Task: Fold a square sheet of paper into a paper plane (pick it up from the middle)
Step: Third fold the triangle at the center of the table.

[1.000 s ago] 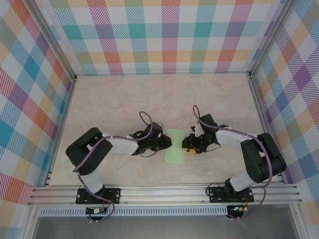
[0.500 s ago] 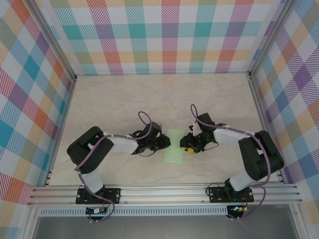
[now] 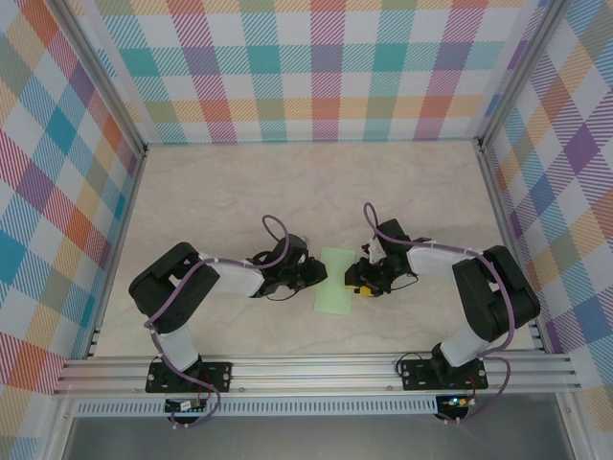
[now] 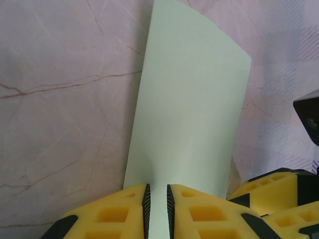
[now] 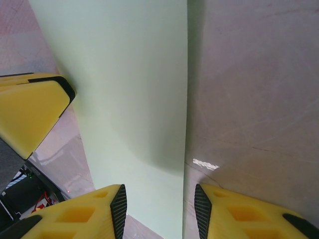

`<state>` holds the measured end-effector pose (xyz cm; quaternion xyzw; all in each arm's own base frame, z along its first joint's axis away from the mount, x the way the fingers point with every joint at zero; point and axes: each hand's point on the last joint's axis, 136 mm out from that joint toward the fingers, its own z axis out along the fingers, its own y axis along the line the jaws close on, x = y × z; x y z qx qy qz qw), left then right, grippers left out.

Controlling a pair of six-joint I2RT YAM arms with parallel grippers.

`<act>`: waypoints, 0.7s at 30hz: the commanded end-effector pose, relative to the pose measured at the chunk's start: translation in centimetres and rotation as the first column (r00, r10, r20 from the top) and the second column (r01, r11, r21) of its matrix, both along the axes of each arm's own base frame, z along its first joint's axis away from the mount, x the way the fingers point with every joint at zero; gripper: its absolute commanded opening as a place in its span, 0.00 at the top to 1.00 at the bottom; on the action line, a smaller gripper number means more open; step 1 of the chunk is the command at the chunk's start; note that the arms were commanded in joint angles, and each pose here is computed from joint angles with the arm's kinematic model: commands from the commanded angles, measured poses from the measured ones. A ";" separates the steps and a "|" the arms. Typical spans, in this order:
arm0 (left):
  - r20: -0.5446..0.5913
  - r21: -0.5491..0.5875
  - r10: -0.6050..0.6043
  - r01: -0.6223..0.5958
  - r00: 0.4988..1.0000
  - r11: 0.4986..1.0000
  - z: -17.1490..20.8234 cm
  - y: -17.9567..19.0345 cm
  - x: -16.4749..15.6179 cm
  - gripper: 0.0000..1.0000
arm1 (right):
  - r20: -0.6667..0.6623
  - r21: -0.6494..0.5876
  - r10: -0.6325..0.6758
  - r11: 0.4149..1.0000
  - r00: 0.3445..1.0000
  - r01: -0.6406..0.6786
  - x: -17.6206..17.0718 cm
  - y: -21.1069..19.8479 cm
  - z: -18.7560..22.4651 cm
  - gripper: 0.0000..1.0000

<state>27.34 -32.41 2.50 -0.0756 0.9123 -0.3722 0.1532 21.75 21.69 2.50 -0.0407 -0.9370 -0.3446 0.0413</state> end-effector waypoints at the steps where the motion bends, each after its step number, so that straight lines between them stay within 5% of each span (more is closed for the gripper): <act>1: -0.047 0.027 0.030 -0.029 0.998 0.999 -2.1 1.1 -0.4 0.81 | 0.010 0.042 0.016 0.999 1.000 -0.017 0.4 1.1 0.5 0.58; 21: -0.065 0.038 0.046 -0.043 0.997 0.998 -2.6 1.7 -0.8 0.81 | 0.060 0.112 0.012 0.993 0.998 -0.019 1.4 2.2 2.1 0.58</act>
